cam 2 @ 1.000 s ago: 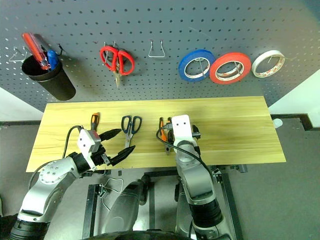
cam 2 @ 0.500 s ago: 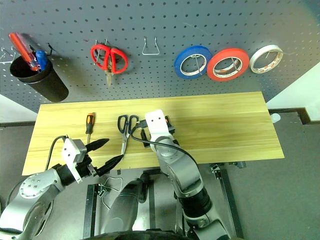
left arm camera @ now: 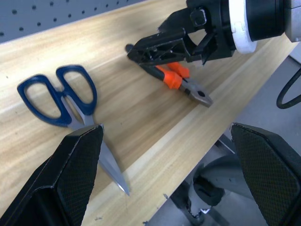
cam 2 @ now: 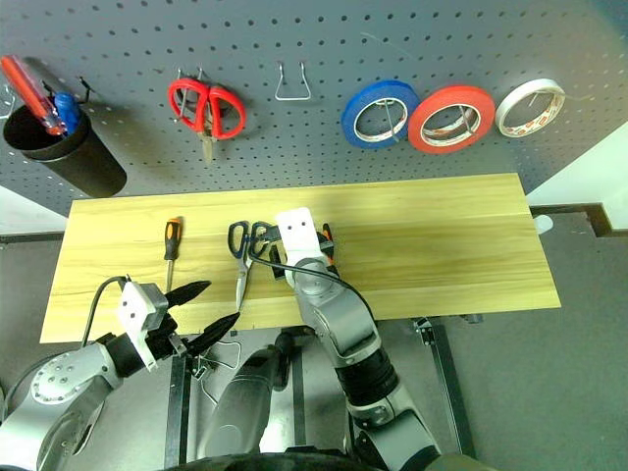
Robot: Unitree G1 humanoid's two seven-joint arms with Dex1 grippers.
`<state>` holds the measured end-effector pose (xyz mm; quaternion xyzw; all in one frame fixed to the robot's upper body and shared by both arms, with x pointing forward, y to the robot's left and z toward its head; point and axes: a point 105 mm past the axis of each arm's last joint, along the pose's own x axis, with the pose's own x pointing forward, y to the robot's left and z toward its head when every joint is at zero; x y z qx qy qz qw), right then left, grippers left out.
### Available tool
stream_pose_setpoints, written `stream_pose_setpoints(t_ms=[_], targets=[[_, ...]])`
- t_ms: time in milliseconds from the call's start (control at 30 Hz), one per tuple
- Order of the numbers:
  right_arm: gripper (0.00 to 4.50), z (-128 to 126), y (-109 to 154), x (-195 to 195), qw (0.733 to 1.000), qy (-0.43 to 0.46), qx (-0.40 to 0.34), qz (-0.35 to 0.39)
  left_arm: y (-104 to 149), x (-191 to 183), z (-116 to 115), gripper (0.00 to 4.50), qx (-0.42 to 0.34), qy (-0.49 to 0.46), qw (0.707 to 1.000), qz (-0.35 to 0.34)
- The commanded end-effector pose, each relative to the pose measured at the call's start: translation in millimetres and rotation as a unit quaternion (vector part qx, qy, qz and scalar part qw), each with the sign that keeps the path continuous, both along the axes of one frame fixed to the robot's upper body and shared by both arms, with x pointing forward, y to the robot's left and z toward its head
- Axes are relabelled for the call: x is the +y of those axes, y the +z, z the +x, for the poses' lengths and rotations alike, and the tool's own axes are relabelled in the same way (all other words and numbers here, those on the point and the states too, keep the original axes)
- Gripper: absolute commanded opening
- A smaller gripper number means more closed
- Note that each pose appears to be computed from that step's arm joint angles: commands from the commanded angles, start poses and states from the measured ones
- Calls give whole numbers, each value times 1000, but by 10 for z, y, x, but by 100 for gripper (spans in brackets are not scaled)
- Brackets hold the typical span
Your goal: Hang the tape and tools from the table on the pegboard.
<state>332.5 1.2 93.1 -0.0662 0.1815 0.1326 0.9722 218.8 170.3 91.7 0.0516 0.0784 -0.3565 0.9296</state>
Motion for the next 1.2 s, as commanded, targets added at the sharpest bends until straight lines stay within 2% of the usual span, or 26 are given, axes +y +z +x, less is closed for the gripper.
stream_pose_setpoints(t_ms=[33, 533, 1200], targets=[[448, -106, 67, 239, 999, 12, 8, 48, 74, -15, -36, 450, -12, -2, 1000, -2], [448, -56, -104, 123, 998, -20, 52, 18, 70, -35, -50, 450, -10, -6, 1000, -4], [448, 46, -75, 50, 998, -24, 51, 16, 98, -46, -60, 450, -12, -6, 1000, -2]])
